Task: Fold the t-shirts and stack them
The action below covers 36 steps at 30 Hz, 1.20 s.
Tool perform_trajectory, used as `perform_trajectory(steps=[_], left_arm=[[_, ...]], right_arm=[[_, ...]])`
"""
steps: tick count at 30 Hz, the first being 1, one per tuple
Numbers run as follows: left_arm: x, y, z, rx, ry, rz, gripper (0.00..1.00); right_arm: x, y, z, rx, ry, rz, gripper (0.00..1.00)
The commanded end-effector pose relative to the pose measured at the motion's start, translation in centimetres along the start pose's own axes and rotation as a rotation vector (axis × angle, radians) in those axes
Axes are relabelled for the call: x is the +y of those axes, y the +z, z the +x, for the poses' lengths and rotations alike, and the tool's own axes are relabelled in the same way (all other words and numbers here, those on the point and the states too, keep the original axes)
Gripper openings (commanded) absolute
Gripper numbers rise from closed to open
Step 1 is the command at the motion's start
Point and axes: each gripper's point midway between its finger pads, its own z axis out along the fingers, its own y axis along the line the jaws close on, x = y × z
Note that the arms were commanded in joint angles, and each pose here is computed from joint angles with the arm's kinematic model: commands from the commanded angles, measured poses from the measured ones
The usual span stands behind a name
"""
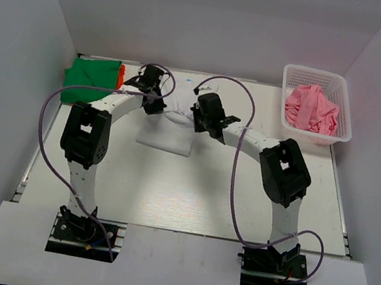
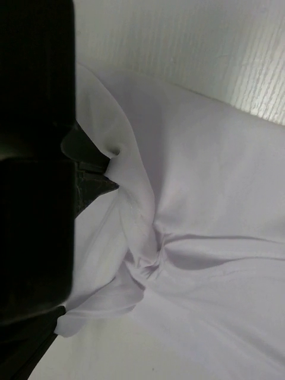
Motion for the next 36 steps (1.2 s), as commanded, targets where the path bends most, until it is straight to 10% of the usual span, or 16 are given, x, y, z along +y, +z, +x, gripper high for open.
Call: perform_trajectory(steps=[1, 2, 3, 5, 6, 8, 21, 36], left_arm=[[-0.7, -0.6, -3.4, -0.059, -0.016, 0.023, 0.00], [-0.1, 0.2, -2.9, -0.036, -0.013, -0.009, 0.01], [0.3, 0.5, -3.5, -0.037, -0.032, -0.018, 0.33], [0.6, 0.8, -4.9, -0.035, -0.053, -0.017, 0.92], [0.4, 0.5, -5.6, -0.039, -0.061, -0.002, 1.00], [0.1, 0.2, -6.6, -0.042, -0.072, 0.021, 1.00], [5.9, -6.4, -0.3, -0.035, -0.145, -0.029, 1.00], [11.1, -12.7, 6.5, -0.070, -0.249, -0.062, 1.00]], right_arm=[[-0.5, 0.7, -1.9, -0.039, 0.039, -0.012, 0.00], [-1.1, 0.9, -2.1, -0.044, 0.051, 0.007, 0.00], [-2.1, 1.4, -2.3, -0.047, 0.066, 0.043, 0.06], [-2.9, 1.7, -2.8, -0.052, 0.087, 0.069, 0.60], [-3.1, 1.4, -3.9, -0.063, 0.103, 0.072, 0.74], [-2.9, 0.7, -4.9, -0.081, 0.109, 0.036, 0.90], [7.9, -4.4, -2.6, -0.100, -0.054, -0.537, 0.90], [10.8, 5.1, -4.2, -0.124, -0.071, -0.459, 0.90]])
